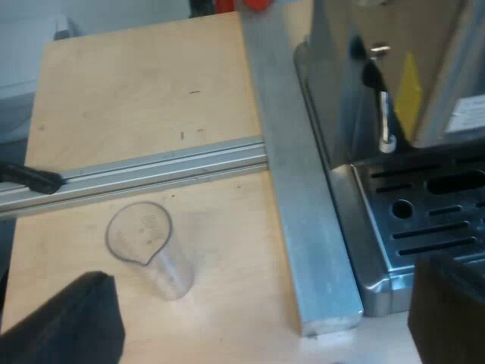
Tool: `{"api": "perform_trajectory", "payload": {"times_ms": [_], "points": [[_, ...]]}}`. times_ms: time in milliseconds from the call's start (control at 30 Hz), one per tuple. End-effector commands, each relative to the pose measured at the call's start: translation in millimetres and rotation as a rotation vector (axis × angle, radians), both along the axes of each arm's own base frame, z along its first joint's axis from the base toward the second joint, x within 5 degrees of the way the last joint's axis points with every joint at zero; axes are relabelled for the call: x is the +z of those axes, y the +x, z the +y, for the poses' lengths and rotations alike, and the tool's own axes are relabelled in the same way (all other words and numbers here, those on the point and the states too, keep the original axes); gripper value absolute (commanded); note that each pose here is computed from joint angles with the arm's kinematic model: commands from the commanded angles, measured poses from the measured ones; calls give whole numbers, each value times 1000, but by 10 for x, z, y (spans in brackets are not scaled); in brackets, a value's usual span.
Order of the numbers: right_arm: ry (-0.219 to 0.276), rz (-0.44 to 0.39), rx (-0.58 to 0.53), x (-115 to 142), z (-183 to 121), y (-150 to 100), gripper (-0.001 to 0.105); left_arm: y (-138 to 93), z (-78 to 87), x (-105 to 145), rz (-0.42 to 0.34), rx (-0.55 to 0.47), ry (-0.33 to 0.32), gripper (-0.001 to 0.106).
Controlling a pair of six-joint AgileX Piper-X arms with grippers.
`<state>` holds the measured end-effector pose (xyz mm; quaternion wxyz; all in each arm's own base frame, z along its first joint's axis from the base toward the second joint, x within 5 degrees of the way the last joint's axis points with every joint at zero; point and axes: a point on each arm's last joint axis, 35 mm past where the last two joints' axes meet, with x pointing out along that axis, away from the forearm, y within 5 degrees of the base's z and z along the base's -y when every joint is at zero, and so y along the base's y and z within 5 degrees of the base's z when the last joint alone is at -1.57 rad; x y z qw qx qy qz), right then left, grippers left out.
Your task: Grind coffee beans and then tamp
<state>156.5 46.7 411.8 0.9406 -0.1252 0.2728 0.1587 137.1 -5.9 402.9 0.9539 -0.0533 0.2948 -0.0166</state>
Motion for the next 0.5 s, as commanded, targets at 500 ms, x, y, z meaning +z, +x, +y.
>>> {"api": "perform_trajectory", "payload": {"times_ms": [500], "points": [[-90, -306, -231, -179, -476, -1183, 71, -1063, 43, -74, -286, 10, 11, 78]]}}
